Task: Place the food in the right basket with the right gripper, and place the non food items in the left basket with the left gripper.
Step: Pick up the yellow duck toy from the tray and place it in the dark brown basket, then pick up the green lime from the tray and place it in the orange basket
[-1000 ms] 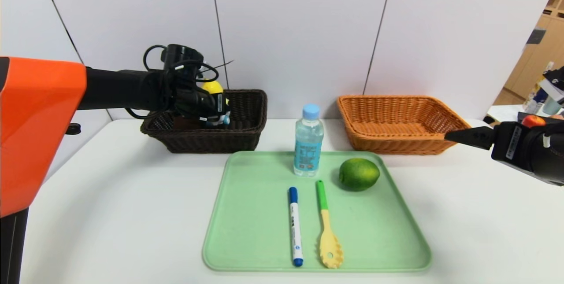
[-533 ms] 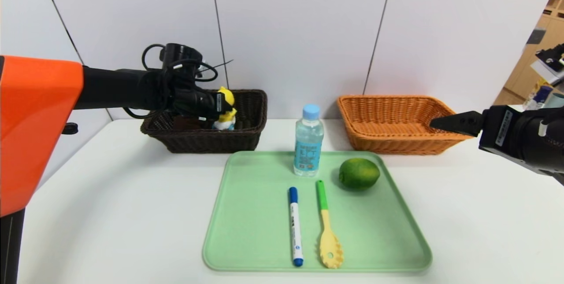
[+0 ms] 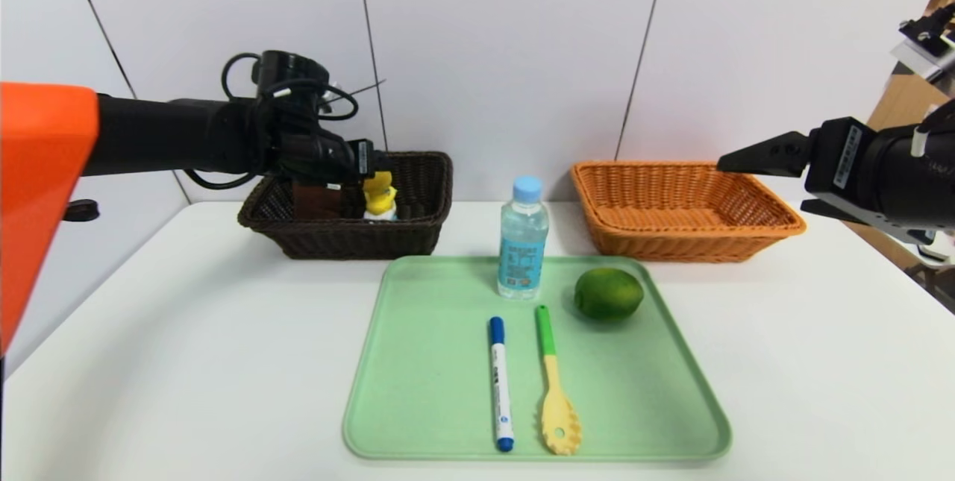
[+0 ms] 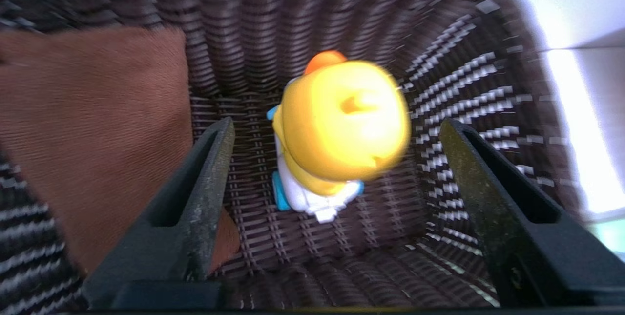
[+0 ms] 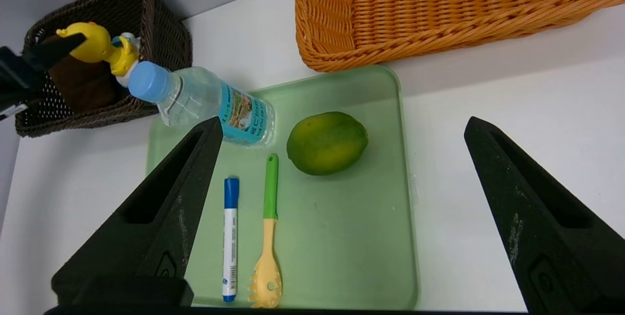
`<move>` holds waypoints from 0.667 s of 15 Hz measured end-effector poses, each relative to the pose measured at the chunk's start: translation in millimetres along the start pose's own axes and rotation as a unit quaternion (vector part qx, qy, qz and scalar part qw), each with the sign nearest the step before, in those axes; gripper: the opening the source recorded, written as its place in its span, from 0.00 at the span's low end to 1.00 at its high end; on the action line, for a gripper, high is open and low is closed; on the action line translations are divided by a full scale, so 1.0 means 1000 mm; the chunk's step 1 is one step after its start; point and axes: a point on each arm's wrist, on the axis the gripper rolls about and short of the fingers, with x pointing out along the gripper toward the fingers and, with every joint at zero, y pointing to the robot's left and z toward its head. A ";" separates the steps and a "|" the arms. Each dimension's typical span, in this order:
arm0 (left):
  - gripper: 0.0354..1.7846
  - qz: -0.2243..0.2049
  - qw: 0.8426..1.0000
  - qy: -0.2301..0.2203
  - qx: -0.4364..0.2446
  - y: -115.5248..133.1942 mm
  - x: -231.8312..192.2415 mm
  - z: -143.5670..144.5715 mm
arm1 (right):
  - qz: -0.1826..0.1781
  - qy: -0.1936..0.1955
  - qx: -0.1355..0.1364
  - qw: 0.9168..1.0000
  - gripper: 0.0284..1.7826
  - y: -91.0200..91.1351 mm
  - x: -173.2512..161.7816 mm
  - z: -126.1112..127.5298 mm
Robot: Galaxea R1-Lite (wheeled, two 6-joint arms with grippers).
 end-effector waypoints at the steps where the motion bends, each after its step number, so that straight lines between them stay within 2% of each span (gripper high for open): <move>1: 0.85 -0.002 1.000 -0.010 0.000 -0.002 -0.015 0.006 | -0.009 0.016 0.000 1.000 0.96 0.003 -0.002 0.005; 3: 0.87 -0.004 1.000 -0.021 0.001 -0.005 -0.054 0.010 | -0.031 0.054 0.016 0.998 0.96 0.008 -0.005 0.014; 6: 0.90 -0.004 1.000 -0.029 -0.001 -0.006 -0.112 -0.005 | -0.068 0.112 0.089 0.987 0.96 0.021 0.001 0.030; 8: 0.91 -0.010 0.999 -0.050 0.000 -0.005 -0.146 -0.020 | -0.095 0.172 0.153 0.969 0.96 0.030 0.015 0.035; 10: 0.92 -0.019 0.997 -0.078 0.003 -0.004 -0.178 -0.032 | -0.122 0.247 0.202 0.940 0.96 0.037 0.034 0.024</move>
